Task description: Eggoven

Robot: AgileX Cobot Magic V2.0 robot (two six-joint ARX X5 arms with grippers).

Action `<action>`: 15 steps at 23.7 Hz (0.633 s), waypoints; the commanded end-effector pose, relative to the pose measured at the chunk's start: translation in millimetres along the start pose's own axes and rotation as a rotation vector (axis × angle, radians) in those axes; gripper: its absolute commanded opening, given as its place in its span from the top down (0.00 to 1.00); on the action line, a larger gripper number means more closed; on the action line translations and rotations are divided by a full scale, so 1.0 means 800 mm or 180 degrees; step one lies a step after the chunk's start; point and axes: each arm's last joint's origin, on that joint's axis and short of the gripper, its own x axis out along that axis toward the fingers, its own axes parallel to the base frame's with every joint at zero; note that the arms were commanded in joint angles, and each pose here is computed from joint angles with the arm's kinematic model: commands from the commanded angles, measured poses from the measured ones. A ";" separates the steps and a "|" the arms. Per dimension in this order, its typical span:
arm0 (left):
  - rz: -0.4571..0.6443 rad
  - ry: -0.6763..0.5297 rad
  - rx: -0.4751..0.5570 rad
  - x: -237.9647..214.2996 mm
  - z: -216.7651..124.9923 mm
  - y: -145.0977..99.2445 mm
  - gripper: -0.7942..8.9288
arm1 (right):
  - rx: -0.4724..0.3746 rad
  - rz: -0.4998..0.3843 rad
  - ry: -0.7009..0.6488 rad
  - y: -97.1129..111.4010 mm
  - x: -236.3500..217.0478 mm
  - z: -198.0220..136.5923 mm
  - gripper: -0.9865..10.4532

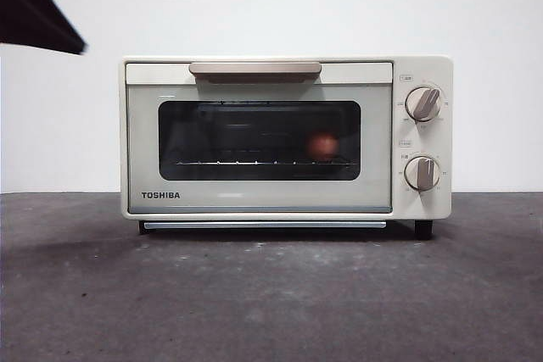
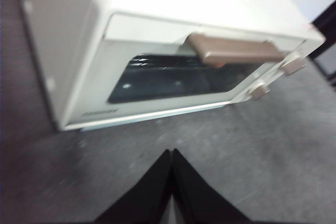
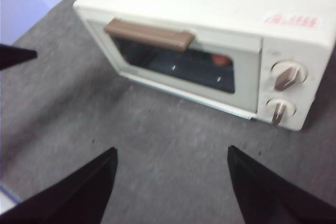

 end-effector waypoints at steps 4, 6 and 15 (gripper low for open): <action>0.0133 -0.0125 0.0233 -0.040 -0.005 -0.018 0.91 | -0.0035 -0.0002 0.0249 0.000 0.002 -0.004 0.67; 0.0197 -0.0145 0.0243 -0.053 -0.010 -0.022 0.91 | -0.0038 -0.0032 0.0340 0.000 0.004 -0.007 0.72; 0.0189 -0.0261 0.0314 -0.078 -0.019 -0.032 0.91 | -0.0120 -0.0060 0.0470 -0.001 0.009 -0.009 0.91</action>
